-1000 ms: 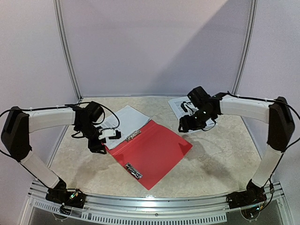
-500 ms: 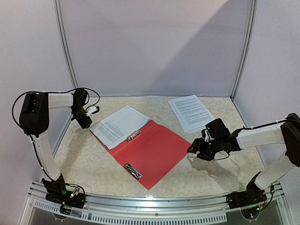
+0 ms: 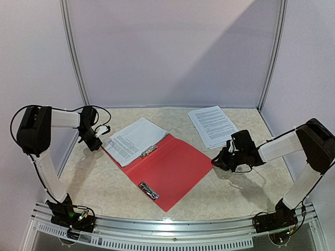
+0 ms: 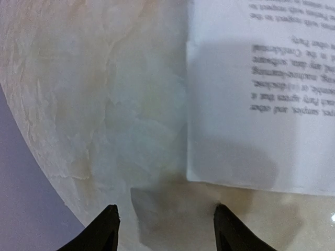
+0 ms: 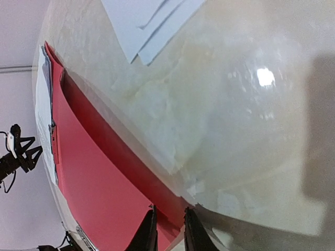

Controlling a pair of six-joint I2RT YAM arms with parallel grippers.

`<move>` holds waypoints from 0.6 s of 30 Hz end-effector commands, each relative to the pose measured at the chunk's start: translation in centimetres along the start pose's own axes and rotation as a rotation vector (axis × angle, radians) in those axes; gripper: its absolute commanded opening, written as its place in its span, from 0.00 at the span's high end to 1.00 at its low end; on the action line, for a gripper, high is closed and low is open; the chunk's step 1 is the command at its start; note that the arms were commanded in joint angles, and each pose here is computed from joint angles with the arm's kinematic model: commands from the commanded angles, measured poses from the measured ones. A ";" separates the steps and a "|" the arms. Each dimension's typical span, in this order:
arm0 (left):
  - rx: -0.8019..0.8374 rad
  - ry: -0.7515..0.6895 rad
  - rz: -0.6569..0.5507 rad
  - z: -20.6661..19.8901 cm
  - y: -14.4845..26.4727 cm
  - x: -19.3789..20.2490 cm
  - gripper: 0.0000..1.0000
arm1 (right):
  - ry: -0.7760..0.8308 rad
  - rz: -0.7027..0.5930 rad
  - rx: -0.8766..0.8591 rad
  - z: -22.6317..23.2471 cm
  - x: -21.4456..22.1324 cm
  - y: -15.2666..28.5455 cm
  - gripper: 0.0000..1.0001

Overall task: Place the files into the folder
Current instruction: Rotate the folder with some files at the center of the board.

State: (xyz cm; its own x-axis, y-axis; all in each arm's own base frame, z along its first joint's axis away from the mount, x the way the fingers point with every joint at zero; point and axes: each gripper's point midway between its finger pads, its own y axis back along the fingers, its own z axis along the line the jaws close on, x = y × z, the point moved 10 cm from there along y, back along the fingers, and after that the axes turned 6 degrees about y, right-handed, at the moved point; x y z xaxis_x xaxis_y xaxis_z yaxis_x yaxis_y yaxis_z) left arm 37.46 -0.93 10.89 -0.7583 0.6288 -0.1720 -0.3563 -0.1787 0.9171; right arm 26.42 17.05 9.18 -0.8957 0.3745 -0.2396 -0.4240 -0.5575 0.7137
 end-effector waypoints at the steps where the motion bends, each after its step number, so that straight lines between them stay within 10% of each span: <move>1: 0.130 -0.071 0.018 -3.2 0.2 1.8 0.37 | 0.021 -0.011 -0.030 0.2 -1.9 -0.6 0.89; 18: 0.240 -0.209 -0.039 -7.5 5.9 5.1 0.36 | 0.112 0.033 -0.078 0.9 -5.7 -0.5 1.00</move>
State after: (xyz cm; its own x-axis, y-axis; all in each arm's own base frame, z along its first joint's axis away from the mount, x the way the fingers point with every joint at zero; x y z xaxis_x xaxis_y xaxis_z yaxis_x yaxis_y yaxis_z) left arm 29.43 -3.34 11.81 -0.6680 0.7261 -0.1627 -0.2635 -0.0264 0.9643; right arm 30.57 16.03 9.53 -0.9107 0.3316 -0.2462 -0.4069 -0.6182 0.6725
